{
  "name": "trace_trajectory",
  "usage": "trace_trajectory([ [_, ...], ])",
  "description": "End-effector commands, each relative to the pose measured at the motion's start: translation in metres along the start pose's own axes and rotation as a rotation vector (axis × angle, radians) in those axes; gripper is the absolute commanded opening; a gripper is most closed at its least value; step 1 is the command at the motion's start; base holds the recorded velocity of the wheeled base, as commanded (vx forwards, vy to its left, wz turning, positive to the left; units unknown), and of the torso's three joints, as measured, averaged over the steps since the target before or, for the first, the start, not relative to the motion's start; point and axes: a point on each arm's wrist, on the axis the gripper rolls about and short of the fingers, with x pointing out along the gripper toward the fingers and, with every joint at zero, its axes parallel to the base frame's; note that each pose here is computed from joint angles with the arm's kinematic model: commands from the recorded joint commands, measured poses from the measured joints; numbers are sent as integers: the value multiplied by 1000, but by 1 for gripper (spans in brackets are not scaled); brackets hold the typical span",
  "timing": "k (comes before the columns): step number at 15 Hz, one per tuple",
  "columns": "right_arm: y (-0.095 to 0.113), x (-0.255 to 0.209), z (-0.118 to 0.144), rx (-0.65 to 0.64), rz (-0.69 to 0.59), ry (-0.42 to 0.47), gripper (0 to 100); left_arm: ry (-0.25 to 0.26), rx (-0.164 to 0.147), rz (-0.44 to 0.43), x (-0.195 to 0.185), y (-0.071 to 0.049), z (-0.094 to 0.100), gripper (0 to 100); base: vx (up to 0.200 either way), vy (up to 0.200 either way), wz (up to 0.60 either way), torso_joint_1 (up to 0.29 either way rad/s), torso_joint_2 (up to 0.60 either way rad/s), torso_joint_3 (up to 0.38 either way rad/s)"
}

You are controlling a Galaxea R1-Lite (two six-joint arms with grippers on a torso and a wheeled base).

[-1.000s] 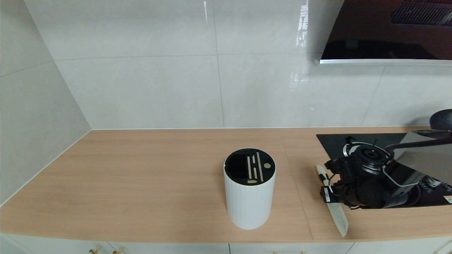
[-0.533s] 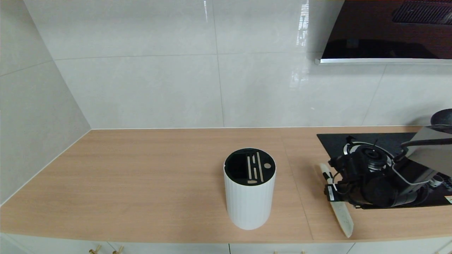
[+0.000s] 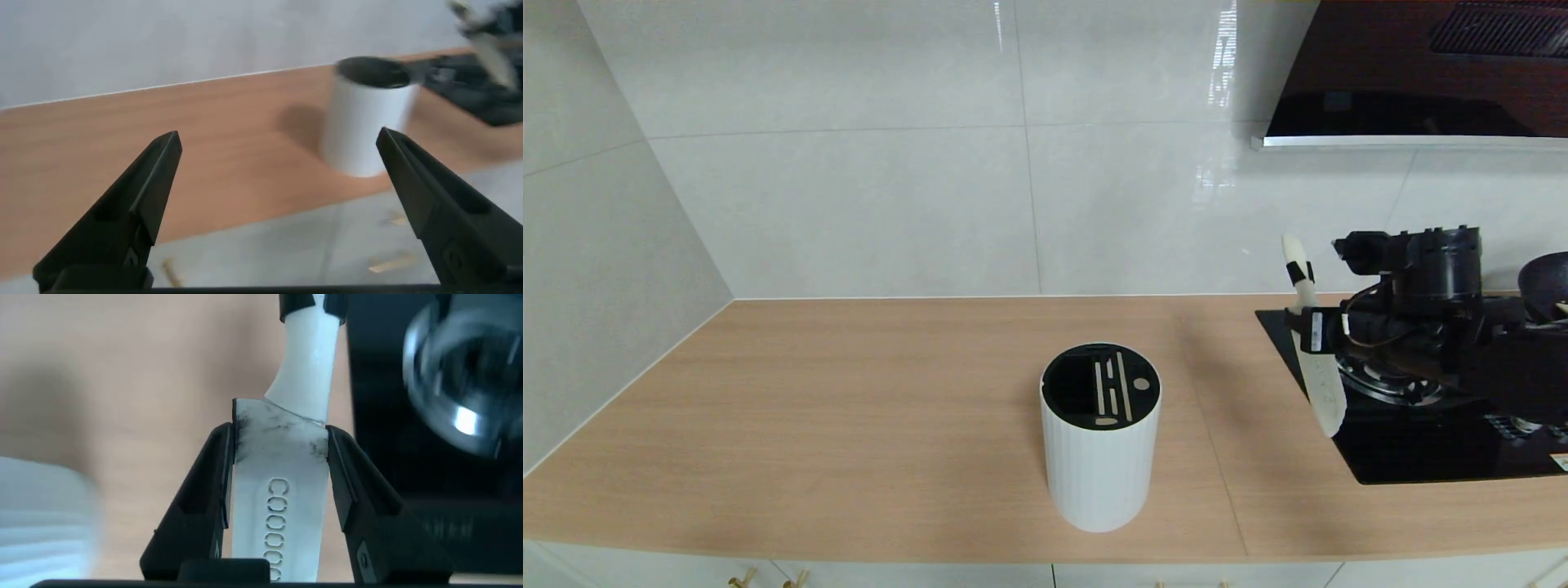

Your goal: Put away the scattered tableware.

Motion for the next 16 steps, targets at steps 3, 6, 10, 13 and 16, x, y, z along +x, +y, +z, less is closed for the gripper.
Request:
trace_trajectory([
  [3,37,-79,36,-12,129,-174,0,203,-127,-185,112,26,84,100,0,0,0,0,0,0],
  [6,60,-105,36,-28,181,-198,0,143,-373,-389,154,9,91,100,0,0,0,0,0,0],
  [10,102,-129,21,-59,344,-158,0,225,-554,-524,219,-20,71,100,0,0,0,0,0,0],
  [13,139,-141,5,-56,447,-112,0,296,-601,-577,266,-44,45,100,0,0,0,0,0,0],
  [16,163,-138,-11,-57,498,-57,0,291,-598,-608,297,-62,27,100,0,0,0,0,0,0],
])
